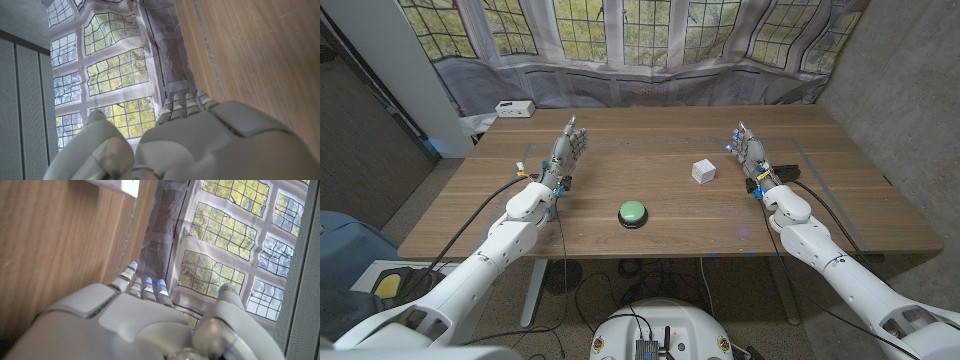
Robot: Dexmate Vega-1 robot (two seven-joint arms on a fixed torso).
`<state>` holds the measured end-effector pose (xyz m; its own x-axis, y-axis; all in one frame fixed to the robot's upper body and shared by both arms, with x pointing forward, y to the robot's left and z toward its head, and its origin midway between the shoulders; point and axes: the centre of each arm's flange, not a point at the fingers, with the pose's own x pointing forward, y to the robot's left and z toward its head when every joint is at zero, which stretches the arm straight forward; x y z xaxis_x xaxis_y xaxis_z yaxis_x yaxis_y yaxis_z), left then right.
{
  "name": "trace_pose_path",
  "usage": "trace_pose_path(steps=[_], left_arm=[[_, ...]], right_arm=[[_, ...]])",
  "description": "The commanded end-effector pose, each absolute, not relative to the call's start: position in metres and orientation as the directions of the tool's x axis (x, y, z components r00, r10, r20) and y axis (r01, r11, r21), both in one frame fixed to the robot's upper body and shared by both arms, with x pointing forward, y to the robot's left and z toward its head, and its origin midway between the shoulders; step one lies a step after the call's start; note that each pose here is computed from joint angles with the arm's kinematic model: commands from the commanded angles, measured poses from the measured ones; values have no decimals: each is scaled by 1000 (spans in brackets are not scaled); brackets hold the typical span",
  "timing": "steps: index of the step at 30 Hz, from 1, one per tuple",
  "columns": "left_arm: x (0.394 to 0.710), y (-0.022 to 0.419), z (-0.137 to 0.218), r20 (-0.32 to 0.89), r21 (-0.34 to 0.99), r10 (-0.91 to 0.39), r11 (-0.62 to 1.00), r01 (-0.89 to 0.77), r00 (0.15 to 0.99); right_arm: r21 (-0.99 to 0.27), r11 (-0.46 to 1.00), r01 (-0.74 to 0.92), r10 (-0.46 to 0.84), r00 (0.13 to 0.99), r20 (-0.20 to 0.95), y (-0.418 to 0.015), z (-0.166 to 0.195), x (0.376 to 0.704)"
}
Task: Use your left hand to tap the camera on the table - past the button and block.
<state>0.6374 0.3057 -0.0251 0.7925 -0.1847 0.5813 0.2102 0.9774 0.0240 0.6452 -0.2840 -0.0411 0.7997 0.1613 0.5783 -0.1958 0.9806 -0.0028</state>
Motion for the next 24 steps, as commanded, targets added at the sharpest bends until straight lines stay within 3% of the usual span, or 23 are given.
trace_pose_path(steps=[1,24], left_arm=[[622,314,-22,596,54,-198,977,207,778],[595,327,-18,644,93,-214,975,202,735]], right_arm=[[-33,982,-187,168,776,609,-284,-35,634],[-3,985,-175,139,775,617,-286,-41,632]])
